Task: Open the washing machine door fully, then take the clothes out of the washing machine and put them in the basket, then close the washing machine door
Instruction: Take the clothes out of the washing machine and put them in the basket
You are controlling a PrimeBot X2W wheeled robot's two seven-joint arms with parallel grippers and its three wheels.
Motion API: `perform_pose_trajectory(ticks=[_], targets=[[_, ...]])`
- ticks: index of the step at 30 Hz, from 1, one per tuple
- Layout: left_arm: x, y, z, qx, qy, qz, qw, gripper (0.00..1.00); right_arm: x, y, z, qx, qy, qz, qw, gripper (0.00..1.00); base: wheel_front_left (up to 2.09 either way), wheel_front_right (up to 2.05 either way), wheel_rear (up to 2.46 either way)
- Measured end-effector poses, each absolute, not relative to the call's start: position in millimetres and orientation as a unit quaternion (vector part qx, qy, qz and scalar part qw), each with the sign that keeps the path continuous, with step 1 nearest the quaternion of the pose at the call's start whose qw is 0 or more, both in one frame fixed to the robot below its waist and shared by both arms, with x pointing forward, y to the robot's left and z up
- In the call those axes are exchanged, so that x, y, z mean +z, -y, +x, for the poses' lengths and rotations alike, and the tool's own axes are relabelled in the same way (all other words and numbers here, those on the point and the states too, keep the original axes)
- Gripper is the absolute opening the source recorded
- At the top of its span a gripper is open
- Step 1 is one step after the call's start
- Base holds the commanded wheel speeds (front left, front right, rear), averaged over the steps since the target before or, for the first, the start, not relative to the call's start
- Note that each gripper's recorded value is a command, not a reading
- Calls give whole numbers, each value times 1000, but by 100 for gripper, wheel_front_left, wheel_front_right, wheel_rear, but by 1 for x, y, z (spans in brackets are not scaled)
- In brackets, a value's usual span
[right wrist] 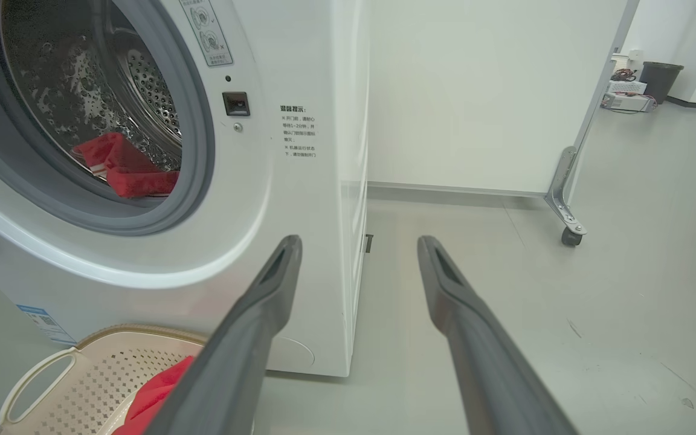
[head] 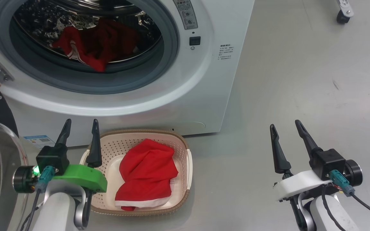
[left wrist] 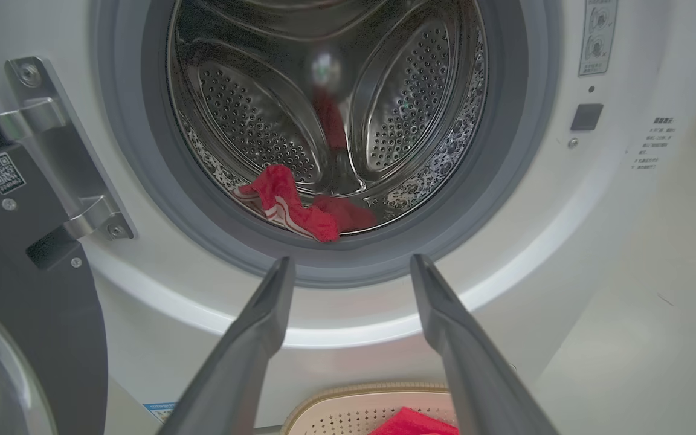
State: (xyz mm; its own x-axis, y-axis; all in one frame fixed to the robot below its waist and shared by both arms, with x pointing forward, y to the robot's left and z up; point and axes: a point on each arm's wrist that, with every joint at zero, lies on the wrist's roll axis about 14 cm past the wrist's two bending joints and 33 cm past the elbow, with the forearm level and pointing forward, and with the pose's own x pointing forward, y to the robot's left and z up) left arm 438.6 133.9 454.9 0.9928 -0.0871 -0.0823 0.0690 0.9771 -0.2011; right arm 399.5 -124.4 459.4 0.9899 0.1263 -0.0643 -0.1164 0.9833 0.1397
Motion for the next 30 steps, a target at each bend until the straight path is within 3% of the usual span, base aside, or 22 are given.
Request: perform_pose_trajectory(ticks=[30], targets=[[480,-144,375,-21,-15,-97,995,100,475,123,373,61,-18,68,996,100,0,0,0]])
